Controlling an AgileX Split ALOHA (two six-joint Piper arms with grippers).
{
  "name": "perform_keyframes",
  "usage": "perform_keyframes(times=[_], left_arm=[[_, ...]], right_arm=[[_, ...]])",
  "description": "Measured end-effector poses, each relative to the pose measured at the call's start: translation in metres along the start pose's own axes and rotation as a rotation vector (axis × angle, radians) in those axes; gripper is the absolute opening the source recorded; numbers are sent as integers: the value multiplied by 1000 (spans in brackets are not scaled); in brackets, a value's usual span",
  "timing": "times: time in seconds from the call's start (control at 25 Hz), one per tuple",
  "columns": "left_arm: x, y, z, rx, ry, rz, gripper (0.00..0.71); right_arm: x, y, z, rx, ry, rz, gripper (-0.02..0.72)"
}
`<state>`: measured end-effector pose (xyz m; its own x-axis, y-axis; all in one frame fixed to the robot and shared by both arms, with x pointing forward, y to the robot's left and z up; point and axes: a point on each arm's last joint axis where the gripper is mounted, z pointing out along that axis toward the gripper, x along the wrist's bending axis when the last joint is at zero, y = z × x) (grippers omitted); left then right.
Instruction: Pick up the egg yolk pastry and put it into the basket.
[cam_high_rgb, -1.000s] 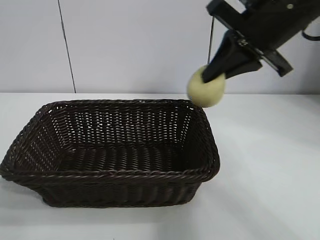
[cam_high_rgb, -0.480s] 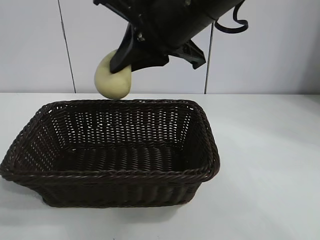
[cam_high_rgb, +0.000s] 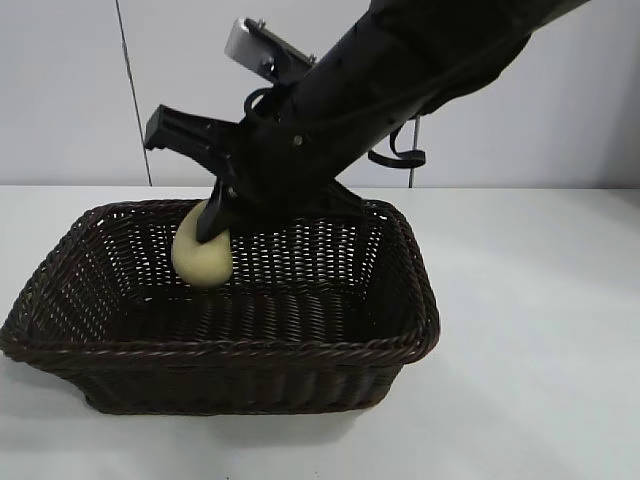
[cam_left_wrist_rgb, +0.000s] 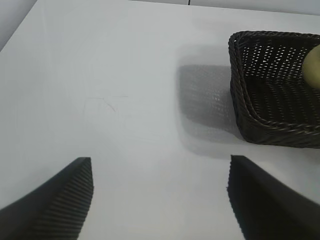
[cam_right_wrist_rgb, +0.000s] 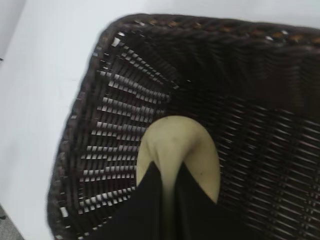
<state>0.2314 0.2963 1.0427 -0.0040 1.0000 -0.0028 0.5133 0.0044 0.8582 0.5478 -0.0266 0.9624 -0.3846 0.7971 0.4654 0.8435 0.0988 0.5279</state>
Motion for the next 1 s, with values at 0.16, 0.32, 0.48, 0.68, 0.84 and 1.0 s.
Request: perform_keyframes(times=[0.16,0.32,0.48,0.68,0.84,1.0], left_arm=[[0,0,0,0,0,0,543],[0,0,0,0,0,0,543],[0,0,0,0,0,0,543],[0,0,0,0,0,0,543],[0,0,0,0,0,0,543],[0,0,0,0,0,0,543]], right_arm=[[-3,-4,6,17,-7,3,75],[-2,-3,6,14,-6,3,322],[-1,-3,5,30,2,7,524],[-2,20,-10,100,53,63,543],[-11,47,-32,170,-5,54,538],[-25,67,-55,233,-144,-1,539]])
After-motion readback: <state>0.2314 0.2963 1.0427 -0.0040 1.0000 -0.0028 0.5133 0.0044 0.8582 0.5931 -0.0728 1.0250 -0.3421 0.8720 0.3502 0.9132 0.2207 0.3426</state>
